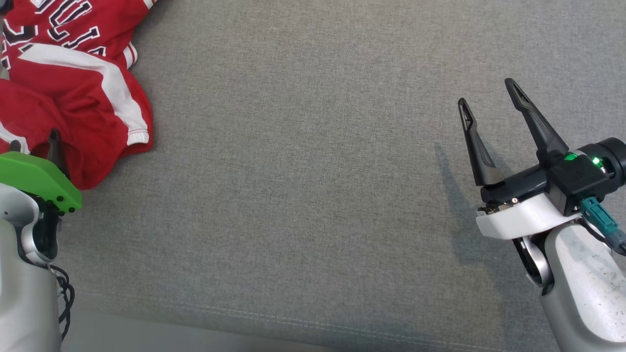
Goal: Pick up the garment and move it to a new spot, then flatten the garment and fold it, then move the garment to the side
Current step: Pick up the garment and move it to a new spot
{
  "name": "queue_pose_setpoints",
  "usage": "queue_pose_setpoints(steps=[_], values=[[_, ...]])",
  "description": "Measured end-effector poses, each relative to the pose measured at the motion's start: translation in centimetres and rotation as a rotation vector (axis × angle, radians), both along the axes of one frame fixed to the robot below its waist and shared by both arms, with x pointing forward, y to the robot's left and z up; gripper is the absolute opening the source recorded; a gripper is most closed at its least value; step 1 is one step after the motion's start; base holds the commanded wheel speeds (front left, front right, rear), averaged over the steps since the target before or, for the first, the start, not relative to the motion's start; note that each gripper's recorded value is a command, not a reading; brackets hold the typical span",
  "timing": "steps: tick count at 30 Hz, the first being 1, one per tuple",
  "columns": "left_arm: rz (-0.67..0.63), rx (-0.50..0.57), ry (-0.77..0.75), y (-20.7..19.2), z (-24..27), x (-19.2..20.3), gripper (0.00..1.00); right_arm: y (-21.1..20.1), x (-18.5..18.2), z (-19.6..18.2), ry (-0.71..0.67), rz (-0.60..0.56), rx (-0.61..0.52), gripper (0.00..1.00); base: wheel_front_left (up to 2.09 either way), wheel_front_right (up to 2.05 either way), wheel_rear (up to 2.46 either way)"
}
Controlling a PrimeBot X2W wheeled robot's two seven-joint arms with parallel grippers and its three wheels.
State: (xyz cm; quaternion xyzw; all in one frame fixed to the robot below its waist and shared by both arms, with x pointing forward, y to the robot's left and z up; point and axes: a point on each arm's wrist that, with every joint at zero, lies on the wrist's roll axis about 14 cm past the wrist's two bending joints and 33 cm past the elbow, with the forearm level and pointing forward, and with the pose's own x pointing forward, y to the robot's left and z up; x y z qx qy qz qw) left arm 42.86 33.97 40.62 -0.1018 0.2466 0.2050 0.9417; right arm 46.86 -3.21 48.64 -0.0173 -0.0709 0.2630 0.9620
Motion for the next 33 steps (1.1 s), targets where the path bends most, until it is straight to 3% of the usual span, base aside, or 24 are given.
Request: queue_pose_setpoints(steps=[6,7,8,10,17,22,33], values=[[0.003,-0.03,0.074,-0.4,-2.0,-0.5,1.0,-0.2,0.1,-0.4,0.008,0.003,-0.01,1.0,0.0,0.0,0.0],[0.004,-0.035,0.082,-0.5,-2.3,-0.6,0.89,-0.3,0.1,-0.5,0.007,0.002,-0.013,1.0,0.0,0.0,0.0],[0.005,-0.039,0.089,-0.5,-2.5,-0.7,0.44,-0.4,0.1,-0.5,0.007,0.002,-0.014,1.0,0.0,0.0,0.0],[0.006,-0.041,0.094,-0.5,-2.7,-0.7,0.0,-0.4,0.1,-0.6,0.009,0.001,-0.015,1.0,0.0,0.0,0.0],[0.005,-0.01,-0.022,-0.4,-0.2,1.2,0.0,-0.6,0.1,-0.1,-0.001,-0.006,-0.017,1.0,0.0,0.0,0.0],[-0.014,0.028,-0.193,-0.5,4.1,3.4,0.0,-0.5,0.3,1.3,-0.033,-0.013,-0.008,1.0,0.0,0.0,0.0],[-0.158,-0.006,-0.545,-5.2,13.4,5.7,0.0,-0.5,-0.9,4.9,-0.084,-0.056,0.048,1.0,0.0,0.0,0.0]])
